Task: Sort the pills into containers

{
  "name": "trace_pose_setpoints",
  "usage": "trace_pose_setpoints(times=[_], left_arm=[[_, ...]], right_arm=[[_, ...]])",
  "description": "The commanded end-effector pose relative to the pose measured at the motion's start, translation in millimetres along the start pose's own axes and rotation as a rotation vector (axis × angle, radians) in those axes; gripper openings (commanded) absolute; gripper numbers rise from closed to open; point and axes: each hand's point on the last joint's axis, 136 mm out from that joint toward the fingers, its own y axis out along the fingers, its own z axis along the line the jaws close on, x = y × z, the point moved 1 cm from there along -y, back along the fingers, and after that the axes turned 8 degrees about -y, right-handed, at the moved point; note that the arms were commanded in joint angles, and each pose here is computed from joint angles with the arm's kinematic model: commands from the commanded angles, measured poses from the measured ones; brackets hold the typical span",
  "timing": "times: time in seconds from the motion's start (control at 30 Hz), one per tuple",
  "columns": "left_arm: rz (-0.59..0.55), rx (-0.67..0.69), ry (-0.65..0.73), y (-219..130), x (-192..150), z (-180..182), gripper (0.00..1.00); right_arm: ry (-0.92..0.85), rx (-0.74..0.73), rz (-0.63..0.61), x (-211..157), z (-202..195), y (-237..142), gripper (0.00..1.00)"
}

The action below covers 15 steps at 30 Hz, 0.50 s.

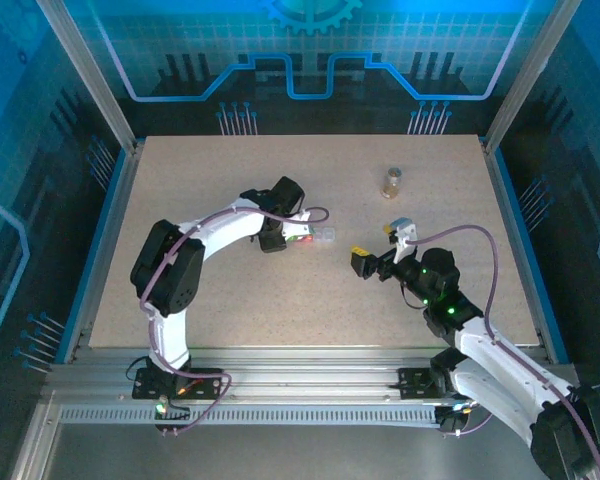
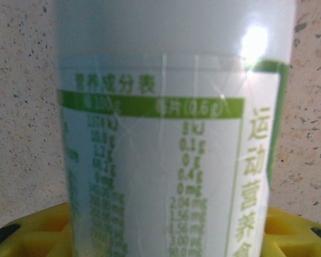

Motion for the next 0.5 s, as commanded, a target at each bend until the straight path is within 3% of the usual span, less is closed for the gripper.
trace_pose_setpoints(times=[0.0,0.2,0.47], left_arm=[[-0.125,-0.009,-0.094,-16,12,5,0.00],[-0.244,-0.012,-0.198,-24,15,1,0.00],[-0.537,-0.018,-0.350,-54,30,-6,0.00]], right_arm=[[-0.003,-0.016,-0.029,3,-5,0,1.00],[0.004,-0.002,-0.017,1,-3,4,1.00],[0.007,0.031,-0.001,-5,1,10,1.00]])
